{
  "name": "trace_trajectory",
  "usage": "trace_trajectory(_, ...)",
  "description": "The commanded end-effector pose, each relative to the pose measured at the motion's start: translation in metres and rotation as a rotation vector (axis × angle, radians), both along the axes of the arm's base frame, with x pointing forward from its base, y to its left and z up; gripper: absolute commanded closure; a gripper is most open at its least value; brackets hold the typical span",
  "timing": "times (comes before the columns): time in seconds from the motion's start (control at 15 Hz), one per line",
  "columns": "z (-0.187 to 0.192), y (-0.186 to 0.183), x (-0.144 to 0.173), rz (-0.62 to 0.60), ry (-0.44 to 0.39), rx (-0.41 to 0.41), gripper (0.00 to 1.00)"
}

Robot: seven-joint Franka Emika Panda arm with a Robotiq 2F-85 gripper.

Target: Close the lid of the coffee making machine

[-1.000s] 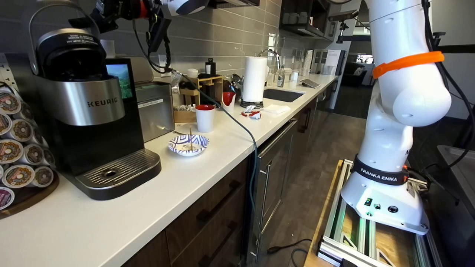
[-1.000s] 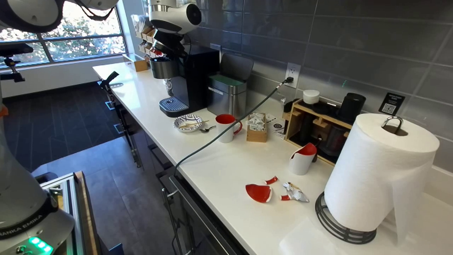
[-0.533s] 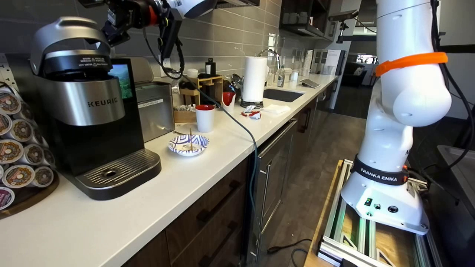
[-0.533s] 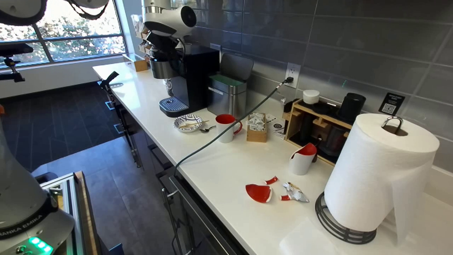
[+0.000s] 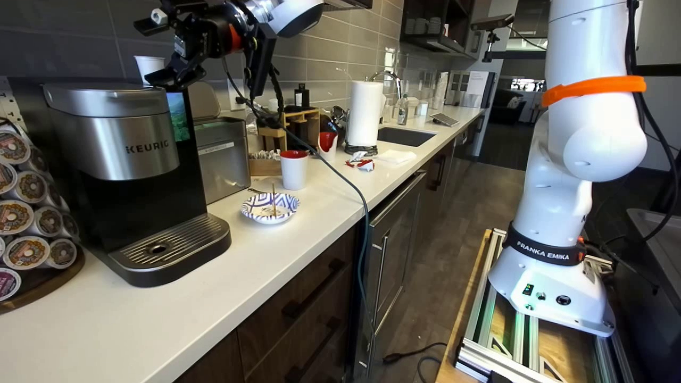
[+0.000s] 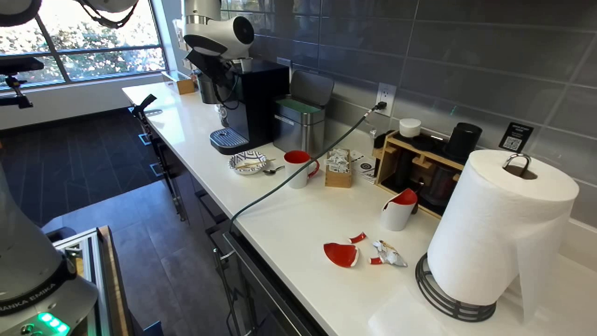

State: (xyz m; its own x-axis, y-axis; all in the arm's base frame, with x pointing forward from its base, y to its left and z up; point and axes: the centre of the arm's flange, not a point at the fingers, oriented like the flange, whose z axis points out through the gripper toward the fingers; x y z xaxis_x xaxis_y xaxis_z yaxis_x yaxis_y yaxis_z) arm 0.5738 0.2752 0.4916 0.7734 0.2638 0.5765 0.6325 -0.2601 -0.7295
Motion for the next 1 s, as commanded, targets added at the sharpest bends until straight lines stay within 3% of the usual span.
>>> trace_trajectory(0.0,0.014,-0.029,-0.017,-0.111,-0.05,0.011,0.0)
trace_trajectory(0.2,0.048,-0.059,-0.035,-0.196,-0.122,-0.006,0.0)
trace_trajectory(0.6,0.066,-0.113,-0.089,-0.324,-0.091,-0.292,0.0)
trace_trajectory(0.93,0.052,-0.146,-0.106,-0.55,-0.082,-0.438,0.0)
